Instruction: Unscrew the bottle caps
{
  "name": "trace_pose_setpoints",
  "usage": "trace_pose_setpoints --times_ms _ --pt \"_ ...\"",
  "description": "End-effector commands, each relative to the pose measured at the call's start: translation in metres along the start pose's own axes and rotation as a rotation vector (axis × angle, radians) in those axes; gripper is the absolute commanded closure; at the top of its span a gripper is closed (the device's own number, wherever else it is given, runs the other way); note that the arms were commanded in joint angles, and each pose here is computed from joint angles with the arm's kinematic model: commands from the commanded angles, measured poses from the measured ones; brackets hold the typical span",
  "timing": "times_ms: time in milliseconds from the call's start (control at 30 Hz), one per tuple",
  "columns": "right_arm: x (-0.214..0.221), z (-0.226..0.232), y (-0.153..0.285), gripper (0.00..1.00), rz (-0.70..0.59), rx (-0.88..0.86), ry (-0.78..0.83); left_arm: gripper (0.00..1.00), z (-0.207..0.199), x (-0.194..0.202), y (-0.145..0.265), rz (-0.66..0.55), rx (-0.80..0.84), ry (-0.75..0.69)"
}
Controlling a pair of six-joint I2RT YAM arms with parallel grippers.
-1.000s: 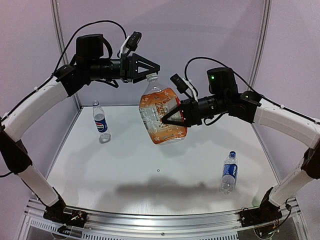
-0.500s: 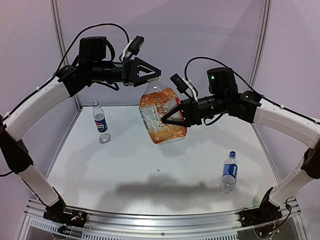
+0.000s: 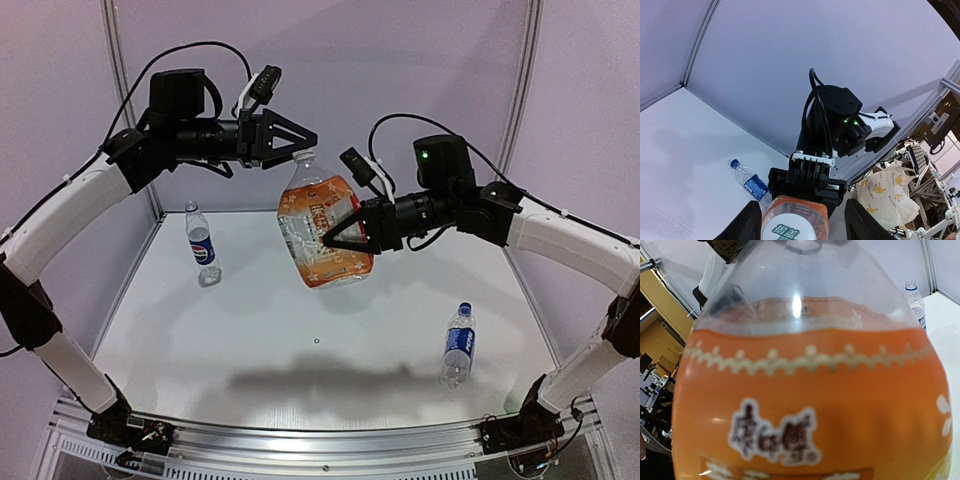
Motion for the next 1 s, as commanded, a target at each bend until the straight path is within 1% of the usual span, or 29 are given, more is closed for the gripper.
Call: trace_pose_setpoints --times_ms 0,67,133,267,300,467,567,633,700,800,867,967 --pt "-0.004 0.004 -0.007 0.78 0.007 -0.002 0.014 0.47 -0.01 -0.005 0.008 -0.017 0.001 -0.028" --pt "-0.004 0.004 -0.007 0.78 0.007 -0.001 0.017 0.53 -0.01 -0.004 0.007 -0.012 0.003 -0.025" --pt "-0.005 0.004 -0.007 0.78 0.005 0.001 0.019 0.57 -0.01 -0.002 0.006 -0.007 0.003 -0.024" --pt "-0.006 0.005 -0.007 0.78 0.004 0.0 0.019 0.58 -0.008 0.001 0.004 0.004 -0.003 -0.019" --pt "-0.006 0.005 -0.007 0.79 0.004 0.002 0.017 0.59 -0.007 0.002 0.004 0.006 -0.005 -0.017" --pt "-0.004 0.003 -0.009 0.79 0.01 0.011 0.011 0.8 -0.004 0.002 0.005 0.001 -0.031 -0.017" --pt "-0.006 -0.004 -0.008 0.79 -0.003 0.062 0.015 0.86 0.003 0.004 0.007 0.008 -0.089 0.003" --pt "-0.01 -0.017 -0.008 0.79 -0.022 0.146 0.017 0.89 0.014 0.009 0.007 0.025 -0.154 0.035" --pt "-0.015 -0.036 -0.007 0.81 -0.036 0.262 0.014 0.89 0.029 0.017 0.008 0.038 -0.24 0.066" --pt "-0.018 -0.068 -0.012 0.84 0.0 0.467 0.011 0.89 0.05 0.029 0.017 0.059 -0.415 0.101" --pt "-0.019 -0.085 -0.019 0.86 0.027 0.597 0.037 0.88 0.064 0.032 0.026 0.049 -0.559 0.145" --pt "-0.018 -0.101 -0.031 0.88 0.063 0.706 0.056 0.87 0.08 0.04 0.036 0.019 -0.707 0.25"
Point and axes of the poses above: each gripper's point midway between its finger pads, its own y axis back along the fingers, its own z axis along the line the jaws close on, x = y × z, the point moved 2 cm from there along y, back along the fingers, and after that the axes turned 4 degrees about -y, right-handed, at the moved point
